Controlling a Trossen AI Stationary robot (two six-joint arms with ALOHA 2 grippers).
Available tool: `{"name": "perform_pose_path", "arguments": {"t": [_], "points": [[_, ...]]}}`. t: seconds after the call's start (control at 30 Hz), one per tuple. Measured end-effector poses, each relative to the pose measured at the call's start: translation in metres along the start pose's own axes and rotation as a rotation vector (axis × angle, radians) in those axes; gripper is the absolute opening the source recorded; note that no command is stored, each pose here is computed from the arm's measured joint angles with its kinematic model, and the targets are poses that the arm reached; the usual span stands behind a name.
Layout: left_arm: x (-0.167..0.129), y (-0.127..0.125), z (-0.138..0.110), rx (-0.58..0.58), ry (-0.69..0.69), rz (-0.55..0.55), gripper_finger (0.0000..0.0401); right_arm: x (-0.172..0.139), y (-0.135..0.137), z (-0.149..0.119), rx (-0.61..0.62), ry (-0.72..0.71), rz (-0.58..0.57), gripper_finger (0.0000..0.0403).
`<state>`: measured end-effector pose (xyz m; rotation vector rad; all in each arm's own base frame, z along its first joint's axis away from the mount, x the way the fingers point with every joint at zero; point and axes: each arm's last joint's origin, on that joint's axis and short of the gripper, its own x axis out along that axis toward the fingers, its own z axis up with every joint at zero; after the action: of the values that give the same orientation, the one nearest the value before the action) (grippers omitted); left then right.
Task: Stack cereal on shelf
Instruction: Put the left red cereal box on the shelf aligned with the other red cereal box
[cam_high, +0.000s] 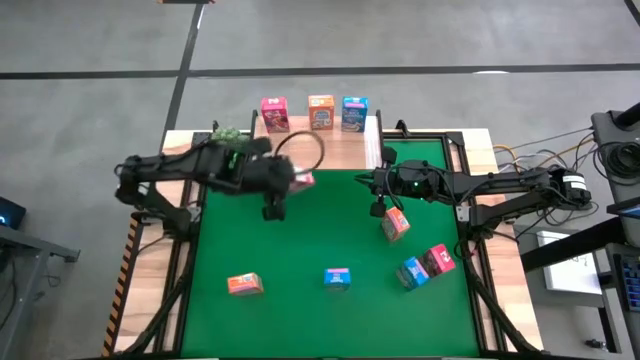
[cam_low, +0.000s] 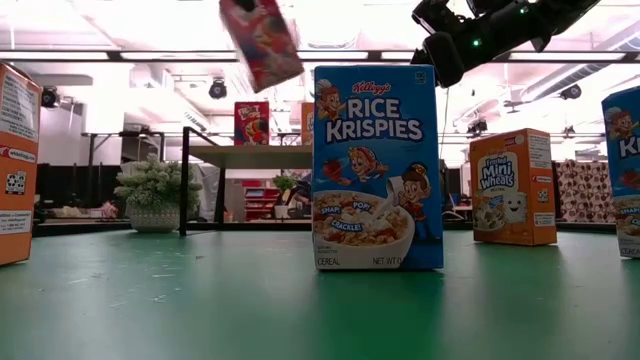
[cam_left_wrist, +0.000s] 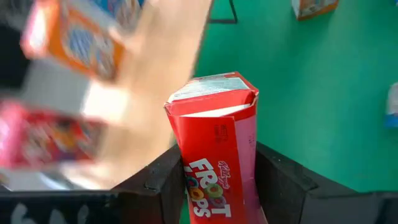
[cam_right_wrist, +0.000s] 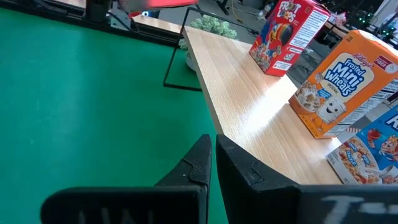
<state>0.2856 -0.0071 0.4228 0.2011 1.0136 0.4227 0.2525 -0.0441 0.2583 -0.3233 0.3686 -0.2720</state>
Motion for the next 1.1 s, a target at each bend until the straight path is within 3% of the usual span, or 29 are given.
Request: {"name": "perform_pose_path", "arguments": {"t": [0.17,0.37,0.57,0.9,1.1], "points": [[0.012,0.032,0.021,0.149,0.002,0.059,0.0151,0.000,0.000,0.000,0.011,0.000,0.000,0.0012],[0.030,0.075,0.022,0.182,0.065,0.123,0.0151,0.000,0.001,-0.002,0.017,0.020,0.007,0.0012],[0.049,0.110,0.008,0.132,0.124,-0.022,0.0151,0.000,0.001,-0.003,0.033,0.032,0.010,0.0012],[0.082,0.134,-0.017,0.205,0.270,-0.083,0.0151,0.000,0.002,-0.005,0.044,0.050,0.016,0.0012],[0.087,0.140,-0.021,0.222,0.282,-0.082,0.0151,0.000,0.002,-0.005,0.044,0.050,0.016,0.0012]]}}
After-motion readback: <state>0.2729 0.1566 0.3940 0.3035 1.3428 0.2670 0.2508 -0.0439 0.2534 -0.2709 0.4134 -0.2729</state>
